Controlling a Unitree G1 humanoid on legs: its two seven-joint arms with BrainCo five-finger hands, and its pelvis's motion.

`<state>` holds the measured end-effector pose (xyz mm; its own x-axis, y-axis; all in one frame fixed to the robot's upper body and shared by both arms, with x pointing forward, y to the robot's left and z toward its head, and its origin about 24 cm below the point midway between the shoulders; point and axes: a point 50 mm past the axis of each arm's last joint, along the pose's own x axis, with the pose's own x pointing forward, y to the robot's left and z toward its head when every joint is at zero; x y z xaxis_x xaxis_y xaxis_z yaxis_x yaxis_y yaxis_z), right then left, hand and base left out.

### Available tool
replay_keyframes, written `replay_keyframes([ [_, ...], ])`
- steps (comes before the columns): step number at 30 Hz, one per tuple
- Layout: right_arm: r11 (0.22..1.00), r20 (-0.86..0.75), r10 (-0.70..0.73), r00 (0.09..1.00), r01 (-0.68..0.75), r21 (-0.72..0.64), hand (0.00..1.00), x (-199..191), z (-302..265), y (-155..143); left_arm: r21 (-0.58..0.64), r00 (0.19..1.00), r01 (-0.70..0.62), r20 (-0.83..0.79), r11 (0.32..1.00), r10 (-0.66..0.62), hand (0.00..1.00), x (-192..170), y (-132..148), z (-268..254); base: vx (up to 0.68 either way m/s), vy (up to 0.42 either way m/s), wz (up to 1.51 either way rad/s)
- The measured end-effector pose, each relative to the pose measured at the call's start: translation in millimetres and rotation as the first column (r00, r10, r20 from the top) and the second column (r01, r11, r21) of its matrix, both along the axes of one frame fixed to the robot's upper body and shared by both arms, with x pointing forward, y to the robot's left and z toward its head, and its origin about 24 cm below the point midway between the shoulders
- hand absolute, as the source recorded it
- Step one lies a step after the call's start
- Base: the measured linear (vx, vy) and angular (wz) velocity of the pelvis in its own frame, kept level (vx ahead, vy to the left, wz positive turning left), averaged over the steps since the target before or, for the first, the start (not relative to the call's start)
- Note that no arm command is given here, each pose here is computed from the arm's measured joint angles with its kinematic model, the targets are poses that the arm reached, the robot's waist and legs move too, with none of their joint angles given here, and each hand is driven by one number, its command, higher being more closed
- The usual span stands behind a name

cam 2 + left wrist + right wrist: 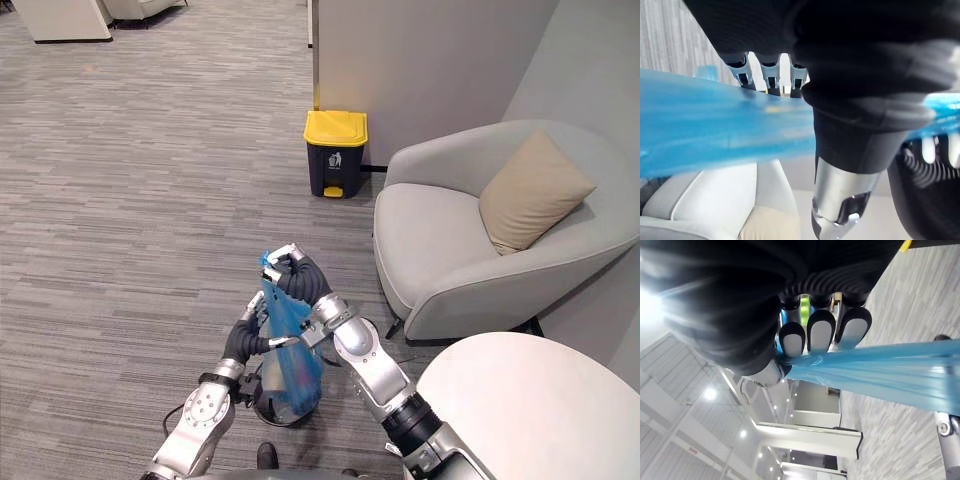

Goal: Gather rubbish on tea table into small bin, then transfer packed bag to large trash can.

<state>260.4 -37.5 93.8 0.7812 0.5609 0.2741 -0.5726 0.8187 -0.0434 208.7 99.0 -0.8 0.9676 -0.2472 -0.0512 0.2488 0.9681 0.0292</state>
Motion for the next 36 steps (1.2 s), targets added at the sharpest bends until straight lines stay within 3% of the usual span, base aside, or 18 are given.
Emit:
replay_keyframes([
  [9, 1.000, 0.016, -0.011, 1.000, 0.011, 0.012, 1.00, 4.0, 6.4, 0.4, 0.130, 0.998, -0.033, 0.061, 0.991, 0.025, 0.00, 5.0, -5.7, 4.2, 0.00, 0.005, 0.00],
  [21, 0.967, 0.035, 0.054, 0.998, -0.061, 0.246, 1.00, -5.5, 38.2, 9.7, 0.143, 0.982, -0.187, 0.053, 0.972, 0.181, 0.00, 7.6, 4.0, 2.7, 0.01, 0.002, 0.00],
  [36, 0.947, 0.048, 0.136, 0.990, -0.144, 0.286, 1.00, -13.1, 43.8, 20.4, 0.165, 0.988, -0.146, -0.029, 0.975, 0.153, 0.00, 0.7, 1.9, -13.1, 0.00, 0.000, -0.01],
])
